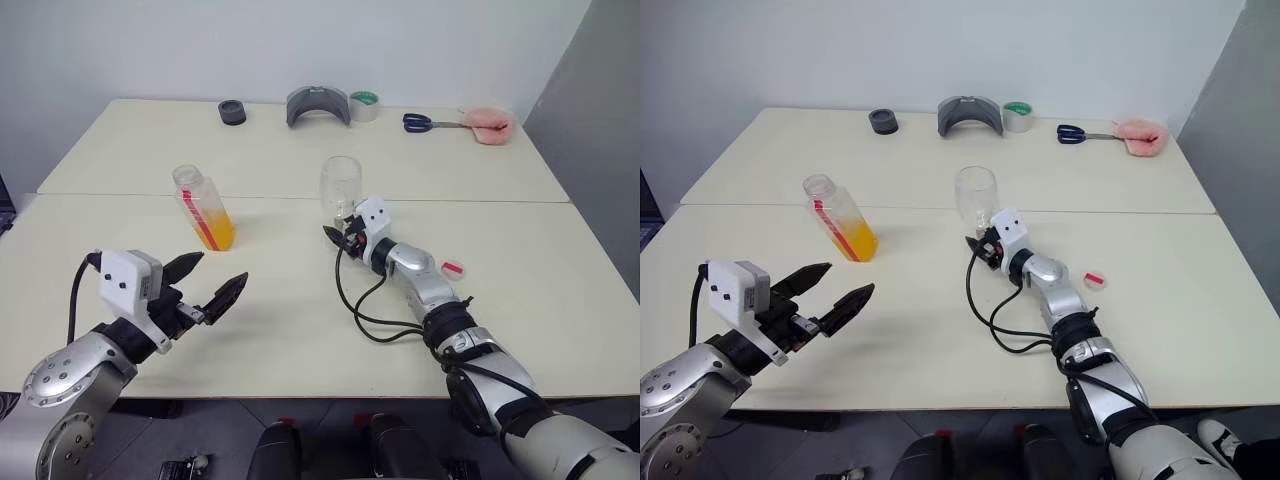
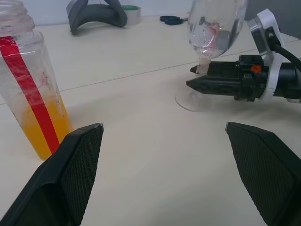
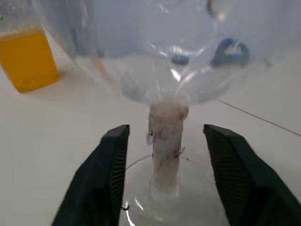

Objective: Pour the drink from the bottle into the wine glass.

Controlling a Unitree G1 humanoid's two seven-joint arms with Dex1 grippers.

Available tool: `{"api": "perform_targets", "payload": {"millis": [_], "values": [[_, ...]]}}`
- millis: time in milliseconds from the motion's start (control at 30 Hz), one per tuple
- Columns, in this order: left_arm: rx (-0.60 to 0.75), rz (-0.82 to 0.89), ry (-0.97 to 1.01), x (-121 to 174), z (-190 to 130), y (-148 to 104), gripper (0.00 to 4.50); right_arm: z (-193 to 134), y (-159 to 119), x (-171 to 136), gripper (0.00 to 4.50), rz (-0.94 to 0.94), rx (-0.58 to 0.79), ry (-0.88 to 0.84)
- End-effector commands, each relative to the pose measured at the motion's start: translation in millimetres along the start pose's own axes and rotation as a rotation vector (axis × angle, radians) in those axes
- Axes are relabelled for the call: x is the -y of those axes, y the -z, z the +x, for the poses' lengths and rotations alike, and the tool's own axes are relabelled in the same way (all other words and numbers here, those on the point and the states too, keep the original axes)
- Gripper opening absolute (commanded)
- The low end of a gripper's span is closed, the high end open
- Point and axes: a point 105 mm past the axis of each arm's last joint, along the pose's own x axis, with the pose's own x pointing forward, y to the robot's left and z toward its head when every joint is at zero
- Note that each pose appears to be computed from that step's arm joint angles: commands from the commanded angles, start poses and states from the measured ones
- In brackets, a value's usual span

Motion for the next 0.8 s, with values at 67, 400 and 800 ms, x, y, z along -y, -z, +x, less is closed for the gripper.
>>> {"api": "perform_targets", "payload": {"millis": [67, 400, 800], "values": [[0.013, 0.052, -0.023, -8, -1, -6, 4.5, -31, -12, 5, 4.38, -0.064, 0.042, -0.015], [0.056, 0.016, -0.193, -40, -4, 0, 4.5, -124, -83, -28, 4.45, 0.003, 0.082, -0.351], [0.11, 0.065, -0.396, -103, 17, -10, 4.5, -136, -140, -39, 4.45, -0.023, 0.032, -0.547]]}}
